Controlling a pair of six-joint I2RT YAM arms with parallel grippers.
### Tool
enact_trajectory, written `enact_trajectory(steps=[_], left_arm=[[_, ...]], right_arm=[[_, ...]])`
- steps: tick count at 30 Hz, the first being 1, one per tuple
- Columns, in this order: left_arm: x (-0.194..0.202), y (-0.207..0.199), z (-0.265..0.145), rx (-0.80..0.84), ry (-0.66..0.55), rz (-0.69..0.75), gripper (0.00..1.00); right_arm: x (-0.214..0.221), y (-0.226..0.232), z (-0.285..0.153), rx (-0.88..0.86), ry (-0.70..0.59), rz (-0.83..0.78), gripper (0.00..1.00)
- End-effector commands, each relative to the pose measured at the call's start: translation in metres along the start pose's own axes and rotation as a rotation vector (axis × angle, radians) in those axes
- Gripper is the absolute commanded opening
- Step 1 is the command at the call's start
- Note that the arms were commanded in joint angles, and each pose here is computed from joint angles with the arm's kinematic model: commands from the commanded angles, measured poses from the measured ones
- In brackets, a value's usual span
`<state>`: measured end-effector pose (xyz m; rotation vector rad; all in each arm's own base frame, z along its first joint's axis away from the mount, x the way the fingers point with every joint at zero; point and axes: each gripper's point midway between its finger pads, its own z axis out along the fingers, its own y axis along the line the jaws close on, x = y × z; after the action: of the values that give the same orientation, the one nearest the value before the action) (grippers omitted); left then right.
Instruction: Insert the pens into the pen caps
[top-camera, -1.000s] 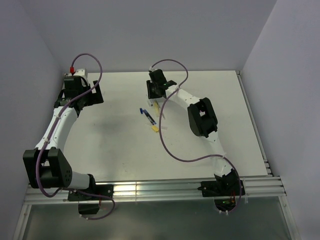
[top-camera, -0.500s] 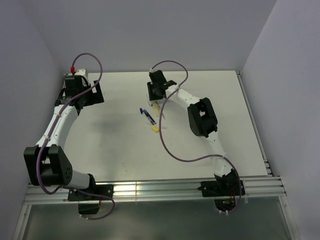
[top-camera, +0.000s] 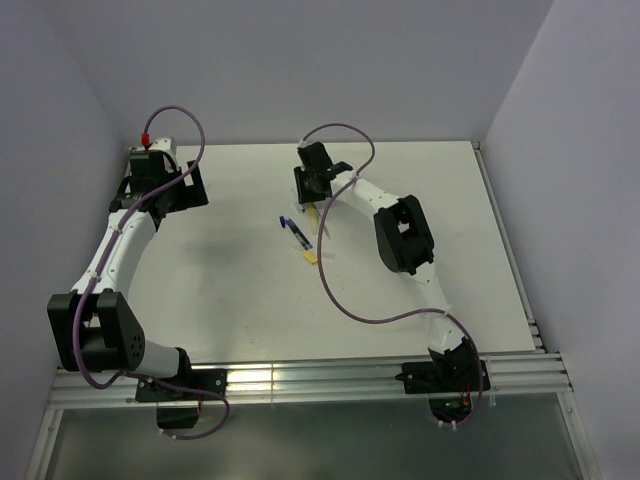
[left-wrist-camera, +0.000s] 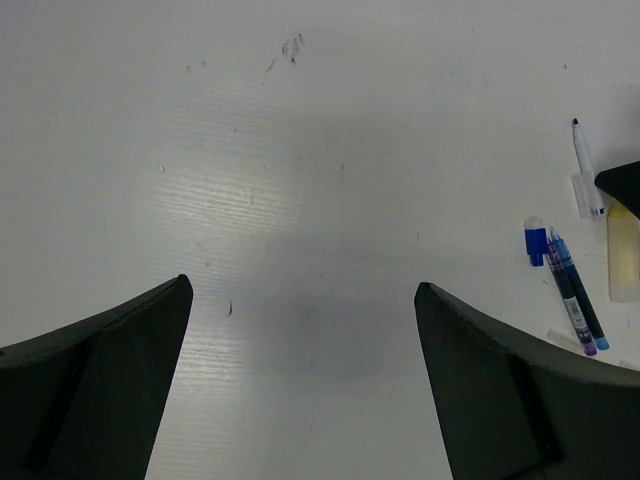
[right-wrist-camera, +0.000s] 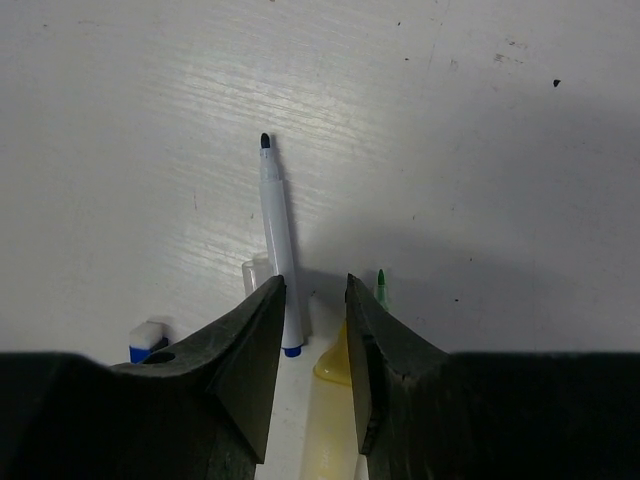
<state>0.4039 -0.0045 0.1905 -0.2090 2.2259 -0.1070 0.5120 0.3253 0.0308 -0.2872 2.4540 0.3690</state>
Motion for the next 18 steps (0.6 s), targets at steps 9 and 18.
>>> enact_trajectory(steps=[9, 18], left_arm=[[-0.018, -0.006, -0.008, 0.030, -0.062, -0.008, 1.00], [-0.019, -0.005, -0.010, 0.036, -0.062, -0.010, 0.99]], right_arm=[[-0.001, 0.022, -0.006, -0.017, -0.015, -0.084, 0.39], [0.006, 0.022, -0.001, 0.012, -0.005, -0.102, 0.33]])
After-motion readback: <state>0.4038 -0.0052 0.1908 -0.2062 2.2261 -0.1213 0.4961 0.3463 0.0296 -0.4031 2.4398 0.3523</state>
